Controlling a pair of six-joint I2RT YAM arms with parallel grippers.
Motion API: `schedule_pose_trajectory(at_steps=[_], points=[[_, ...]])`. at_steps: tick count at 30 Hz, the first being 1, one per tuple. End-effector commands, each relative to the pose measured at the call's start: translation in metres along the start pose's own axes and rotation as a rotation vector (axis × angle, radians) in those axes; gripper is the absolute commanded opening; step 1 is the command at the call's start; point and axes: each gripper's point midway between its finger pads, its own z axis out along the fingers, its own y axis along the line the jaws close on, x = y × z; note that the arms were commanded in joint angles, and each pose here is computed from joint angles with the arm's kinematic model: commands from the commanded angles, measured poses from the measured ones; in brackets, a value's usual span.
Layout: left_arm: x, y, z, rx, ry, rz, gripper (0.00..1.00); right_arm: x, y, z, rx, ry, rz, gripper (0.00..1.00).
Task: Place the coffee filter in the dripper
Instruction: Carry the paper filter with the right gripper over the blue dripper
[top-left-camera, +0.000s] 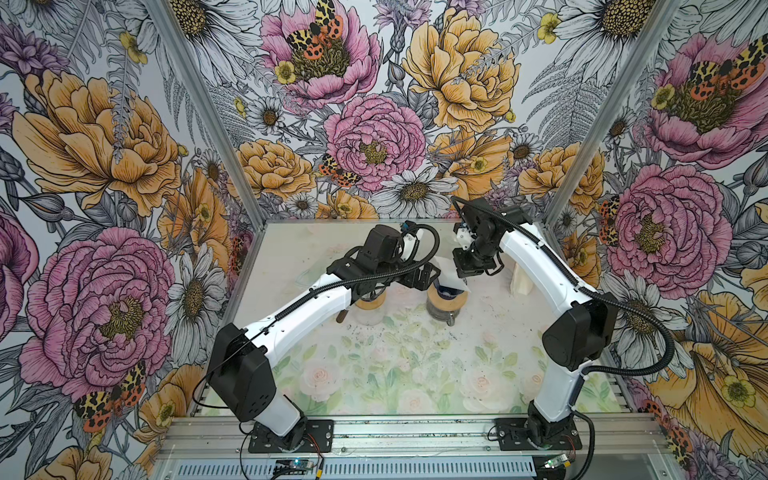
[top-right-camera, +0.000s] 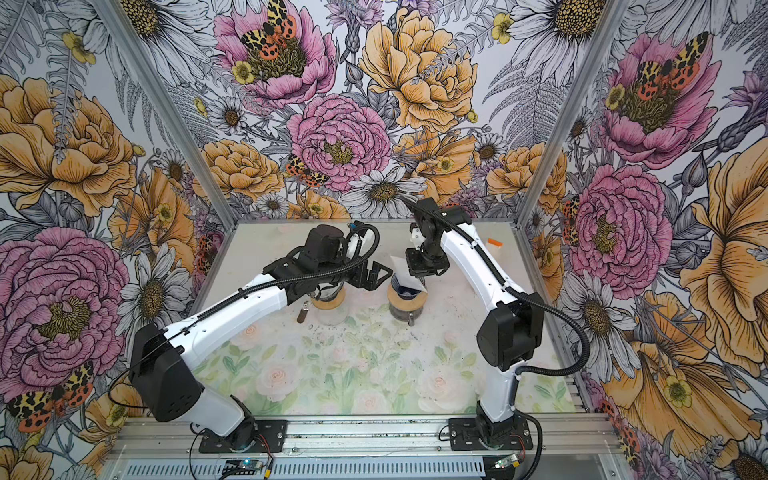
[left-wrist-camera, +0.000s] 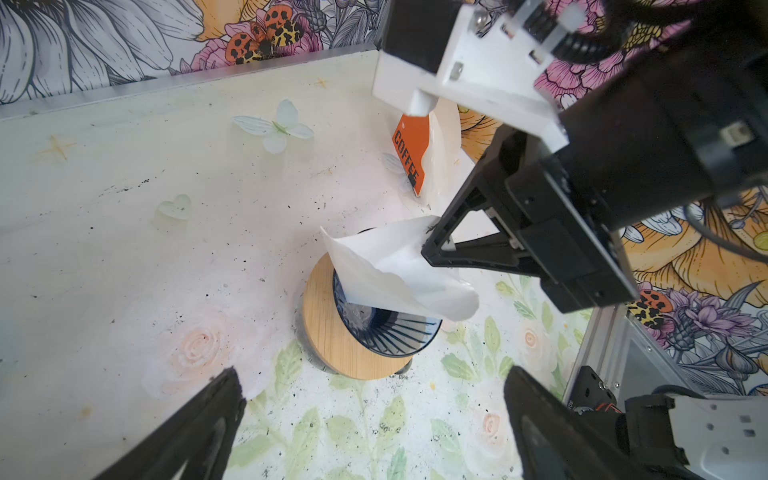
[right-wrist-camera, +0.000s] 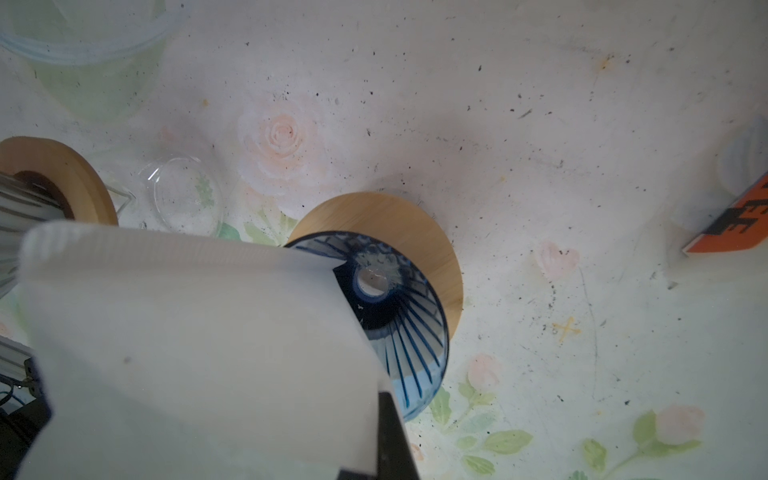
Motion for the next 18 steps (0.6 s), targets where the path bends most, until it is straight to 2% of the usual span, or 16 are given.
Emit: schedule_pose_trajectory(at_steps=[1,10,16,18], points=[[-0.011,-0.004,0.002,0.032,-0.012,-0.035,0.99,-0.008,0.005,-0.005,-0.014,-0.060,0.017,0.00],[-0.010,-0.008,0.007,0.043,0.004,-0.076,0.98,-0.004,0.014,-0.010,-0.076,-0.100,0.083,0.00],[-0.010,-0.010,0.010,0.055,0.021,-0.087,0.91,0.002,0.017,-0.010,-0.099,-0.091,0.178,0.00],[-0.008,-0.011,0.013,0.061,0.034,-0.094,0.86,0.002,0.020,-0.012,-0.103,-0.095,0.208,0.00]])
